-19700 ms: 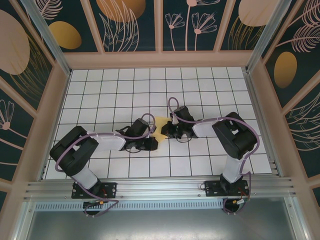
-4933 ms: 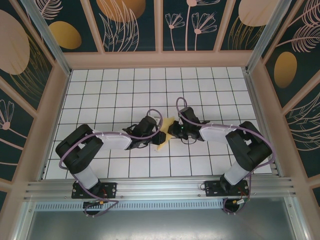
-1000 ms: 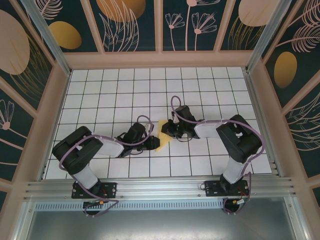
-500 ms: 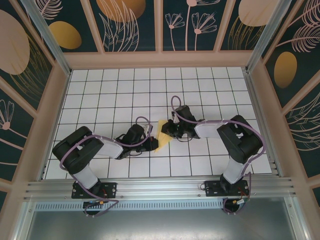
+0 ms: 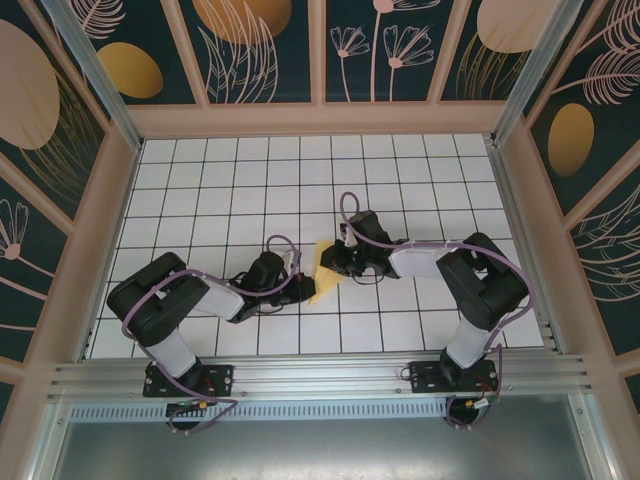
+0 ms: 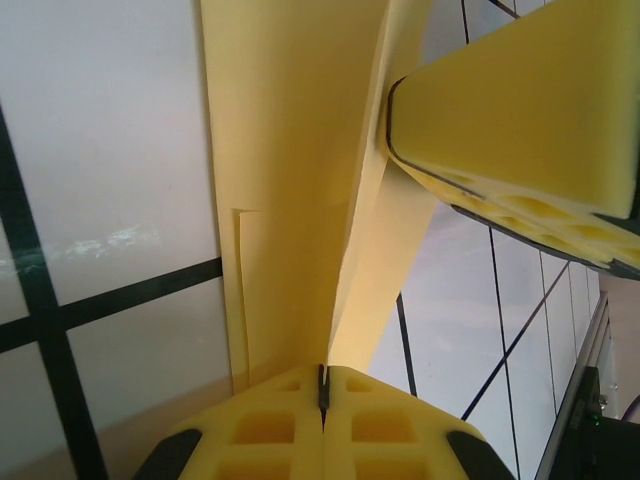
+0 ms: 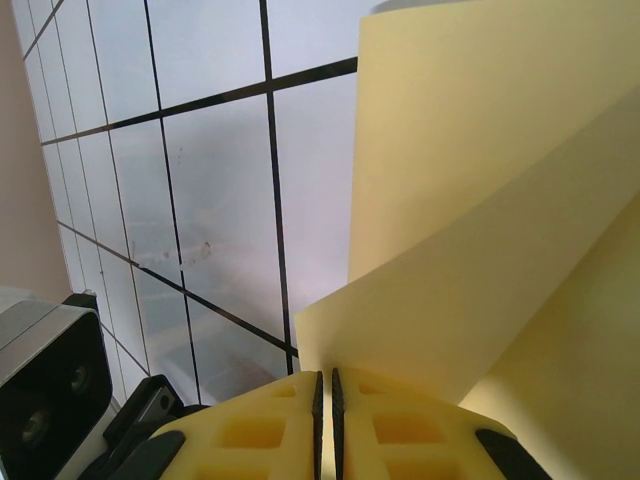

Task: Fold a paper plane with a square sheet of paper (pick it up from the middle)
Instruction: Fourth fold the wing at the center of the table.

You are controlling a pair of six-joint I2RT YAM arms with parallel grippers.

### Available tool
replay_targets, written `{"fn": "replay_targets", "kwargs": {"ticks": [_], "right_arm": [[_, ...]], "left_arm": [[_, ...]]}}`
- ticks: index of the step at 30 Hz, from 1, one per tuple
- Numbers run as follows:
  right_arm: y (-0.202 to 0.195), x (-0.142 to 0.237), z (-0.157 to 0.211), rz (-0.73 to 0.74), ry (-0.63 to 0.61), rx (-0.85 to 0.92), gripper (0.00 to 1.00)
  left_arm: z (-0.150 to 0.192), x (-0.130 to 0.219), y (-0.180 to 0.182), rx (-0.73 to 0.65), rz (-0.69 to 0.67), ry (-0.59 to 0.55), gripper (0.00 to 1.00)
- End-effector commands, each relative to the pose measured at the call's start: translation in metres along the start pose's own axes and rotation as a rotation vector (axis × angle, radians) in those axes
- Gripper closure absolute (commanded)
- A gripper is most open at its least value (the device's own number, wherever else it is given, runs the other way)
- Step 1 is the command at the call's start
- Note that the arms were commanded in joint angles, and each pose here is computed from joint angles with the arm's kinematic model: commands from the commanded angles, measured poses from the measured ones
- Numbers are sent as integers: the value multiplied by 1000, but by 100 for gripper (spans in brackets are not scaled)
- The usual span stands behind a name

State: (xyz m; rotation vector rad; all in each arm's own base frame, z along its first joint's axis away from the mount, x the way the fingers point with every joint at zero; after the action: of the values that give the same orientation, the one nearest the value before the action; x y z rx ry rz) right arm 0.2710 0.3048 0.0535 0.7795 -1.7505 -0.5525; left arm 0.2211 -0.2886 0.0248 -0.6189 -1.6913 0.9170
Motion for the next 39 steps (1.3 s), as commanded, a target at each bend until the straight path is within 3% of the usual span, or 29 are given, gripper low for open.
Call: {"fn": "replay_targets", "kwargs": {"ticks": [1, 17, 19, 23, 27, 33, 37, 39], "right_arm": [[6, -6, -8, -18, -4, 12, 85], [-5, -23, -6, -4, 35, -2, 85], [-9, -25, -4, 3, 40, -8, 86], [-15, -27, -2, 14, 44, -17, 86], [-18, -28, 0, 20, 47, -23, 86], [-20, -29, 2, 21, 52, -22, 86], [-22, -30, 4, 25, 56, -26, 86], [-23, -30, 4, 27, 60, -25, 86]], "left_arm": [[7, 3, 21, 55, -54, 12, 100], [7, 5, 28, 81, -77, -2, 100], [6, 7, 27, 74, -79, -9, 93], [4, 10, 20, 60, -68, -14, 88], [5, 12, 19, 60, -63, -9, 90], [10, 12, 16, 59, -38, 13, 100], [10, 14, 15, 66, -30, 7, 100], [11, 15, 16, 66, -32, 11, 95]]}}
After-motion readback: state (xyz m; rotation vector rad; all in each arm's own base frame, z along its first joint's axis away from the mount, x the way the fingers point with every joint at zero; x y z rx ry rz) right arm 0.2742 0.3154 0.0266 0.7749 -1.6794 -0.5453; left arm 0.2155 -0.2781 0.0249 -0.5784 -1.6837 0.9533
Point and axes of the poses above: each hand's point on the last joint's axis, 136 mm out from that joint toward the fingers, its own x axis back along the fingers, its own y axis along the line the jaws close on, z = x × y, the point moved 1 cm from there along x, back along the fingers, and after that the axes turned 12 degrees about x, right-handed, at the moved point
